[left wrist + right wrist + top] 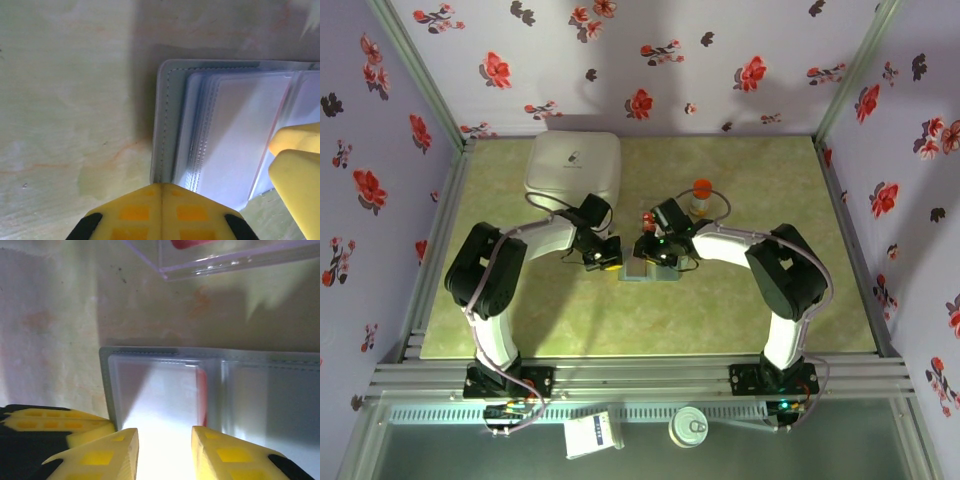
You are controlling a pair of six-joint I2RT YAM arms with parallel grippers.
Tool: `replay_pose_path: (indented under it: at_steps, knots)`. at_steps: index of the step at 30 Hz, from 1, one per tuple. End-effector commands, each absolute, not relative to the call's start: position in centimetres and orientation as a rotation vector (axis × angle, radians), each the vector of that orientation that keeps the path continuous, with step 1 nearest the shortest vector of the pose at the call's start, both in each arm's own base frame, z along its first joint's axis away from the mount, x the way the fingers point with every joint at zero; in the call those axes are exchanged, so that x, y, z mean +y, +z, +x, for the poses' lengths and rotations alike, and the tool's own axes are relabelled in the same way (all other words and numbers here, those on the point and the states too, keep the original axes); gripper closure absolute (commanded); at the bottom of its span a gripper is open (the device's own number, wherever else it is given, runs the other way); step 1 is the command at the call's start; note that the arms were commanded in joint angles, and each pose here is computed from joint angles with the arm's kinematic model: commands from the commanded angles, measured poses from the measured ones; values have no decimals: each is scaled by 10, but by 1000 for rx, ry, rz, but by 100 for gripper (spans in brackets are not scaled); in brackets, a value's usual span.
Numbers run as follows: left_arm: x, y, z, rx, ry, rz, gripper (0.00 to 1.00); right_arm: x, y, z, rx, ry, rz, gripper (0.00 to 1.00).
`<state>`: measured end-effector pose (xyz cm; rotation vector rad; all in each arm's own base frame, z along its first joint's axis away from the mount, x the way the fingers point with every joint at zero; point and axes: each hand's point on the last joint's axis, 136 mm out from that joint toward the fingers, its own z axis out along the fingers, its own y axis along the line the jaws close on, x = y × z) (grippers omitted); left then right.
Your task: Take the credit cards out of the card holder
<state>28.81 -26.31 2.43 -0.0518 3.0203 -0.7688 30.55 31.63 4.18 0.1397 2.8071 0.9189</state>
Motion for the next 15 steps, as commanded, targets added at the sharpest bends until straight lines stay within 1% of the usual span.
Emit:
replay_pose_path:
  at_steps: [1, 5, 15]
  knots:
    - [-261, 18, 284, 3049, -728, -21, 100, 322, 47, 301, 2799, 974, 159, 69]
    - [-260, 18, 284, 3052, -722, -21, 100, 324, 43, 298, 2810, 972, 158, 72]
    - [-260, 17, 284, 3057, -712, -22, 100, 311, 33, 295, 2862, 844, 133, 69]
